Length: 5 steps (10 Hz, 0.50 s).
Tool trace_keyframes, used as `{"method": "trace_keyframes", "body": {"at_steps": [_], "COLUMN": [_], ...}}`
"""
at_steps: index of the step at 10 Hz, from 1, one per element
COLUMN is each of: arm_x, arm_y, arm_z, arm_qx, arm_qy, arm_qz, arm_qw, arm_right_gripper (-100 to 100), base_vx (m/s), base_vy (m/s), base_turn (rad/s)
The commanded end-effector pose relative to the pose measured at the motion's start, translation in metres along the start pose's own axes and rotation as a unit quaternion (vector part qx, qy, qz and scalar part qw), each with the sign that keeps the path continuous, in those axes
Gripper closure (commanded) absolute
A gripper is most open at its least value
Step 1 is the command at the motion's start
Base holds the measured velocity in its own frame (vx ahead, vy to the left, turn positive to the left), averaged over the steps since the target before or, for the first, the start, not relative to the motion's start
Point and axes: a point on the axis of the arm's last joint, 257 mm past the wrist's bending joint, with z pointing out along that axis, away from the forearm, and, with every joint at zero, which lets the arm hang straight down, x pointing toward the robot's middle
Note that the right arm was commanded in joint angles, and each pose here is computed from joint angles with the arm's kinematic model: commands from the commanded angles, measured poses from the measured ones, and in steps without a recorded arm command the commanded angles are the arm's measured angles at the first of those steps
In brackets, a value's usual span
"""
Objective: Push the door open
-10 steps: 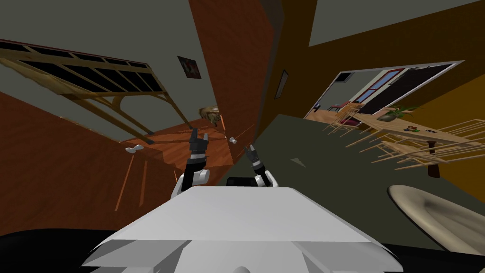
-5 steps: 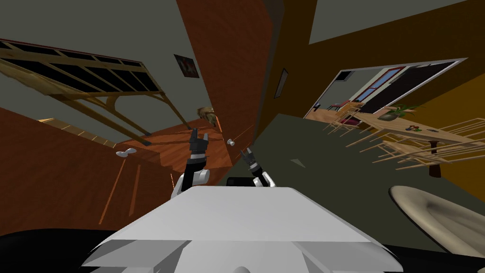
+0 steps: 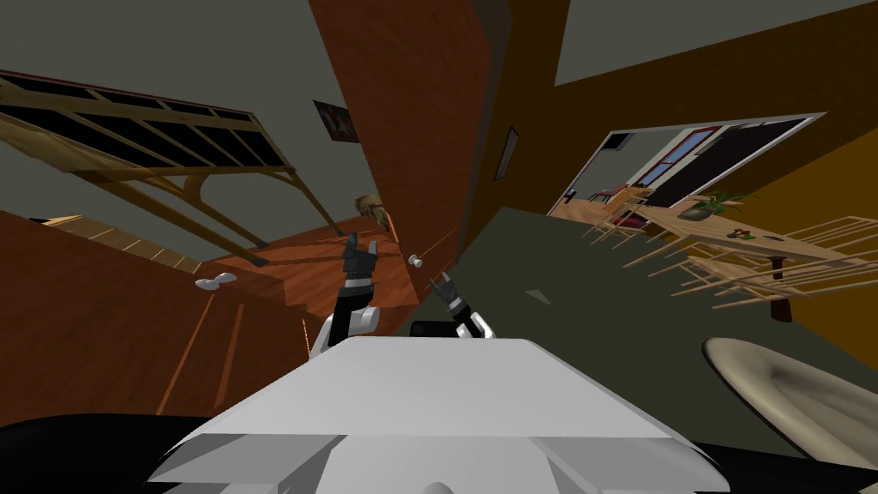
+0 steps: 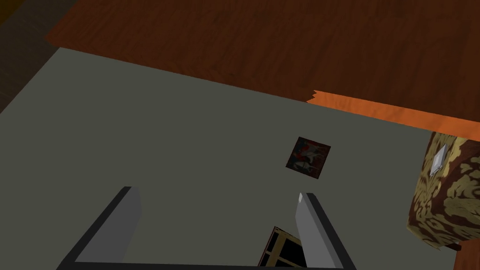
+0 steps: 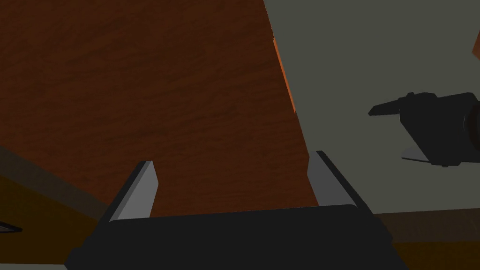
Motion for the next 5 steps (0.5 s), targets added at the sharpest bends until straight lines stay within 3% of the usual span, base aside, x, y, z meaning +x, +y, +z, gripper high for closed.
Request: {"method": "trace_keyframes", "body": {"at_steps": [1,5], "arm_x": [0.019,0.063], "arm_y": [0.010,0.026], "arm_z": [-0.0029,-0.0129], "arm_qx": [-0.012,-0.041], "arm_qy": [0.021,0.068], "arm_qz": [-0.023,-0.070], "arm_qw": [0.9995,0.9944], "arm_right_gripper": [-100,-100], "base_vx": [0.116,0.103], "base_vy": [-0.033,-0.025], "base_turn": [-0.020,-0.021]}}
